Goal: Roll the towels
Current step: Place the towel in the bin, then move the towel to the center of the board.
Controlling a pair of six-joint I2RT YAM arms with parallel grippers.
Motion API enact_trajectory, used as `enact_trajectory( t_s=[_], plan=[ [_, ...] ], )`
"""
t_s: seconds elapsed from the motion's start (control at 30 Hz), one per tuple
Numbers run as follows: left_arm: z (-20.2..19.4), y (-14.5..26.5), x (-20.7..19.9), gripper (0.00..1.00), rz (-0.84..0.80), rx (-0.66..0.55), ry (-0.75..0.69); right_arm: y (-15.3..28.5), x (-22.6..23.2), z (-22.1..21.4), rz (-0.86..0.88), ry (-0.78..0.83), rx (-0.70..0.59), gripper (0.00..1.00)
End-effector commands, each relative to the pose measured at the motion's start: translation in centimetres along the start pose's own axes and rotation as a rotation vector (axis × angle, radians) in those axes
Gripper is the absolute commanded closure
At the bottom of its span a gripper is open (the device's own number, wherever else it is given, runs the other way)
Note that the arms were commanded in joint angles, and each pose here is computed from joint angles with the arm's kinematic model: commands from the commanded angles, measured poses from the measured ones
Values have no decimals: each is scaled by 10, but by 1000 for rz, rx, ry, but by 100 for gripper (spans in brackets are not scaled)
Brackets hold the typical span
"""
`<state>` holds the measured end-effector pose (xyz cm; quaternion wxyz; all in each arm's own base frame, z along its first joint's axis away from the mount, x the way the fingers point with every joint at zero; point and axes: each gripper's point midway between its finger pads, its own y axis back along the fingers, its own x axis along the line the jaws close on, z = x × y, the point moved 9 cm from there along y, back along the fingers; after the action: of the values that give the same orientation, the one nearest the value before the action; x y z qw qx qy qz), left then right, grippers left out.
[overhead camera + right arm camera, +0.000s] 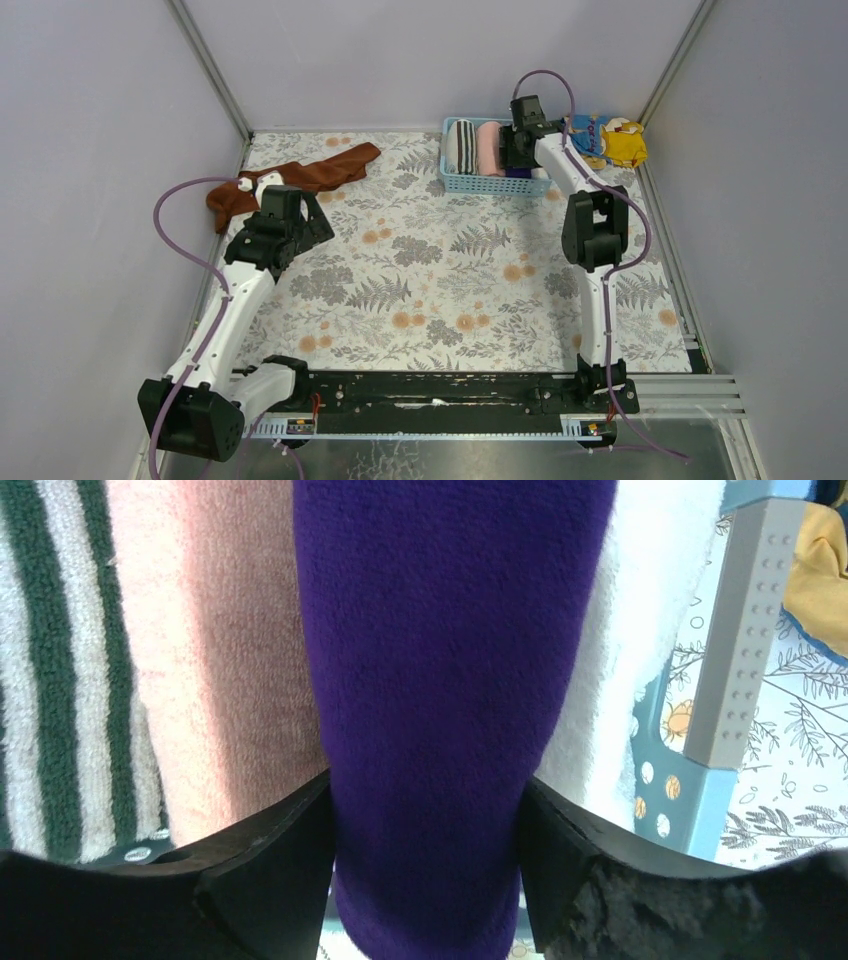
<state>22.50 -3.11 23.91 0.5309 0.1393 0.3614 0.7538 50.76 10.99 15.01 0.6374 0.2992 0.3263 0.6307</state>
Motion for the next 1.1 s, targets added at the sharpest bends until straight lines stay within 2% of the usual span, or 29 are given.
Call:
enact_trajectory(
  t_s=[0.0, 0.17, 0.3, 0.53, 0.77, 1.07],
  plan=[
    [3, 3, 3, 2, -5, -30, 4, 61, 2, 30, 64, -44, -119, 30],
    [5, 2, 3, 1, -12, -35, 12, 107, -3, 40, 96, -52, -190, 23],
    [6, -6, -1, 1, -11, 8, 25, 147, -6, 25, 172, -56, -228, 19],
    [33, -37, -25, 1, 50, 82, 83, 208, -20, -49, 272, -62, -326, 11],
    [76, -109, -68, 2, 106, 132, 116, 238, -31, -124, 351, -70, -419, 7],
    [102, -222, -104, 3, 131, 138, 41, 247, -32, -169, 453, -72, -506, 3]
  ],
)
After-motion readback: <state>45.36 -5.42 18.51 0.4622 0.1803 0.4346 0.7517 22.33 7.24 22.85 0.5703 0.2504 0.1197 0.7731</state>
